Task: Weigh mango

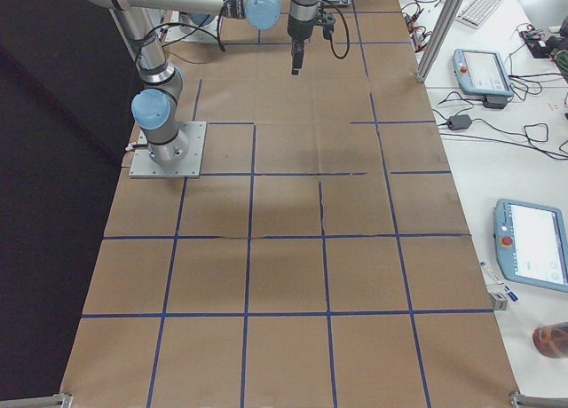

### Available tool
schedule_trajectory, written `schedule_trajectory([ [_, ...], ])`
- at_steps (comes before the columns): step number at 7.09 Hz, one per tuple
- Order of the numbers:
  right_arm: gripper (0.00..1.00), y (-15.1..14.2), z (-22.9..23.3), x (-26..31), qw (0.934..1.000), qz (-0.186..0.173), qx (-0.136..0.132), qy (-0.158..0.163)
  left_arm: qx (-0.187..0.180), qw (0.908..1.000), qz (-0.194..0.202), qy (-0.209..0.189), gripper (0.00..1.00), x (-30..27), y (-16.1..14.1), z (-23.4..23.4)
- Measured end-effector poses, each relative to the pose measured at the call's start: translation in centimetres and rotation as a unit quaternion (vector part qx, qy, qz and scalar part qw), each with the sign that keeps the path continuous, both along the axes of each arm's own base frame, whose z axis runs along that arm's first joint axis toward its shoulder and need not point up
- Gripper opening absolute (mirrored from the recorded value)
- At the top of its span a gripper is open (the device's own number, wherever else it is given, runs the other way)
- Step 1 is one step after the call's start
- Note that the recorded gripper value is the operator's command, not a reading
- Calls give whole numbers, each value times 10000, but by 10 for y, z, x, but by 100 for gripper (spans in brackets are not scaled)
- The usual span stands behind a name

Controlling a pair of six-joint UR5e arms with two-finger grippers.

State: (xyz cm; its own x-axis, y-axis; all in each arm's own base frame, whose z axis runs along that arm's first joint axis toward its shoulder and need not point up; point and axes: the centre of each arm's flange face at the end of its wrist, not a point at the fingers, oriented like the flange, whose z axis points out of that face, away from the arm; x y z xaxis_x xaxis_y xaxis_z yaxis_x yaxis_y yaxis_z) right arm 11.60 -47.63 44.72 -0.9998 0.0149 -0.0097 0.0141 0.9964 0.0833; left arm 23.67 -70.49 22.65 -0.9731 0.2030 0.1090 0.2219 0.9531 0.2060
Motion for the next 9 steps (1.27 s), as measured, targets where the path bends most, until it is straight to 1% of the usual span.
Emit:
schedule_trajectory([
  [1, 100, 0, 0, 0, 10000, 0, 1, 0, -84, 9999, 24, -68, 100, -3, 3, 21],
  [2, 100, 0, 0, 0, 10000, 0, 0, 0, -262, 9994, 79, -199, 100, -20, 6, 60],
  [3, 100, 0, 0, 0, 10000, 1, 0, 0, -392, 9984, 231, -333, 100, -60, 13, 107],
  [4, 100, 0, 0, 0, 10000, 0, 0, 0, -363, 9967, 589, -424, 100, -115, 32, 156],
  [5, 100, 0, 0, 0, 10000, 0, 1, 0, -334, 9930, 1000, -540, 100, -172, 56, 197],
  [6, 100, 0, 0, 0, 10000, 0, 1, 0, -377, 9889, 1283, -655, 100, -231, 77, 226],
  [7, 100, 0, 0, 0, 10000, 0, 0, 0, -369, 9881, 1354, -630, 100, -287, 97, 240],
  [8, 100, 0, 0, 0, 10000, 0, 0, 0, -304, 9900, 1280, -504, 100, -326, 122, 246],
  [9, 100, 0, 0, 0, 10000, 0, -2, 0, -279, 9910, 1245, -409, 100, -345, 151, 248],
])
